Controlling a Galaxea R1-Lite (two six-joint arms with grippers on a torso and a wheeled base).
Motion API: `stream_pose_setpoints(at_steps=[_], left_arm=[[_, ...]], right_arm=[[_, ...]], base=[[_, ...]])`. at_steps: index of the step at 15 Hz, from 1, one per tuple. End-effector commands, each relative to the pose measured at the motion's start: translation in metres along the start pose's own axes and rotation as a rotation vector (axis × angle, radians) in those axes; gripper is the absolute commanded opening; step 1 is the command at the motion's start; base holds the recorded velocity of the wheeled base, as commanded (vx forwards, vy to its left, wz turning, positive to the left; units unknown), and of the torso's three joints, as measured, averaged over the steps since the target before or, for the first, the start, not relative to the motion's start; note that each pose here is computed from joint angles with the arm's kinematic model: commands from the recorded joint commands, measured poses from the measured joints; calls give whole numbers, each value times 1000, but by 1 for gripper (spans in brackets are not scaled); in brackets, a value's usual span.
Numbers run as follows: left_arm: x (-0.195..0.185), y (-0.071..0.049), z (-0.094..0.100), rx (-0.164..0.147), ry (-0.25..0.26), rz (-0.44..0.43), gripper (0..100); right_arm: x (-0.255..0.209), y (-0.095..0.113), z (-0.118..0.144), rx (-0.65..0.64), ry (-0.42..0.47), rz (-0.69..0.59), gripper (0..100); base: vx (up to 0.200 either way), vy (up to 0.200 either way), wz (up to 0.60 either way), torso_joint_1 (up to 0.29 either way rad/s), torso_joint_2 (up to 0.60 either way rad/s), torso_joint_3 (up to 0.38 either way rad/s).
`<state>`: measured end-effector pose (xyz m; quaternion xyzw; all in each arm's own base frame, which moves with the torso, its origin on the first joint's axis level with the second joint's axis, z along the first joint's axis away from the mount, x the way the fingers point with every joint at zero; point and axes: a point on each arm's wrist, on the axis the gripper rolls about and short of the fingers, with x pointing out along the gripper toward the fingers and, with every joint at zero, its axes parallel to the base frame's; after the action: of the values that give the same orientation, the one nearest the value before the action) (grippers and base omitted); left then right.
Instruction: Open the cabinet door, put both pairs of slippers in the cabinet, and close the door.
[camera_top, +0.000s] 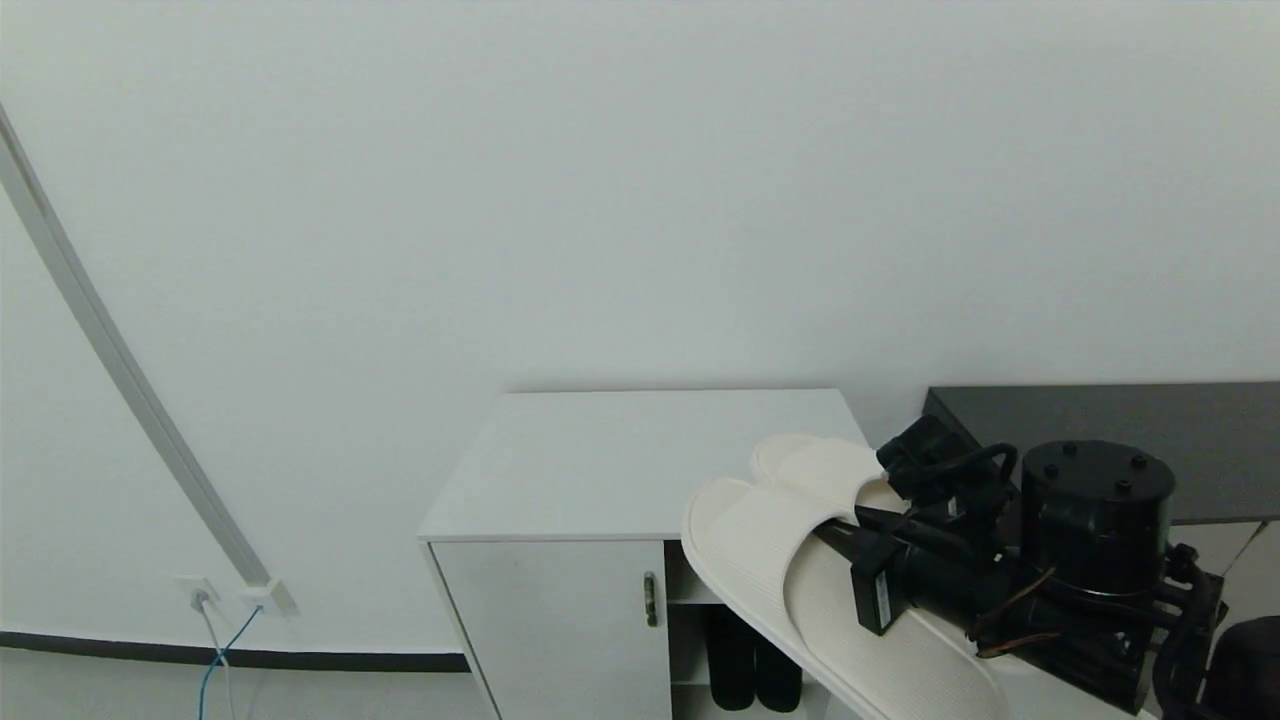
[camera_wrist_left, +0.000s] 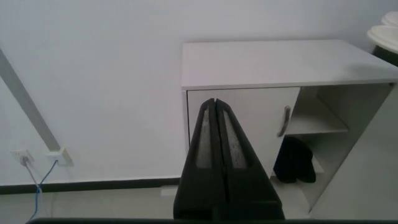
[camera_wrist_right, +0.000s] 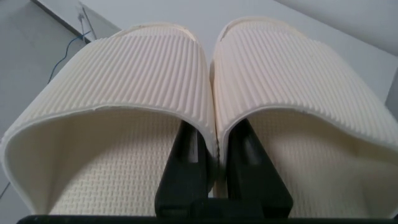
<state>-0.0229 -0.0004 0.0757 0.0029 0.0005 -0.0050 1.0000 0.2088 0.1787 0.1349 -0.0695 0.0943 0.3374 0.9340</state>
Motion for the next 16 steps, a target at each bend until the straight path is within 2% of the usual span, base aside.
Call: stream_pose_setpoints(at_steps=[1,7,10,16], left_arm=[[0,0,0,0,0,-1,0],[0,0,0,0,0,-1,0],[0,0,0,-1,0,-1,0],[0,0,0,-1,2,-1,0]], right_arm=[[1,1,-1,-1,3,3,0],[2,1,-3,0,12,3,0],[1,1,-5,-1,23,7,0],[1,1,-11,-3,44,10,0]], base=[[0,0,0,0,0,0],[0,0,0,0,0,0],[-200,0,0,2,2,1],[0,0,0,0,0,0]])
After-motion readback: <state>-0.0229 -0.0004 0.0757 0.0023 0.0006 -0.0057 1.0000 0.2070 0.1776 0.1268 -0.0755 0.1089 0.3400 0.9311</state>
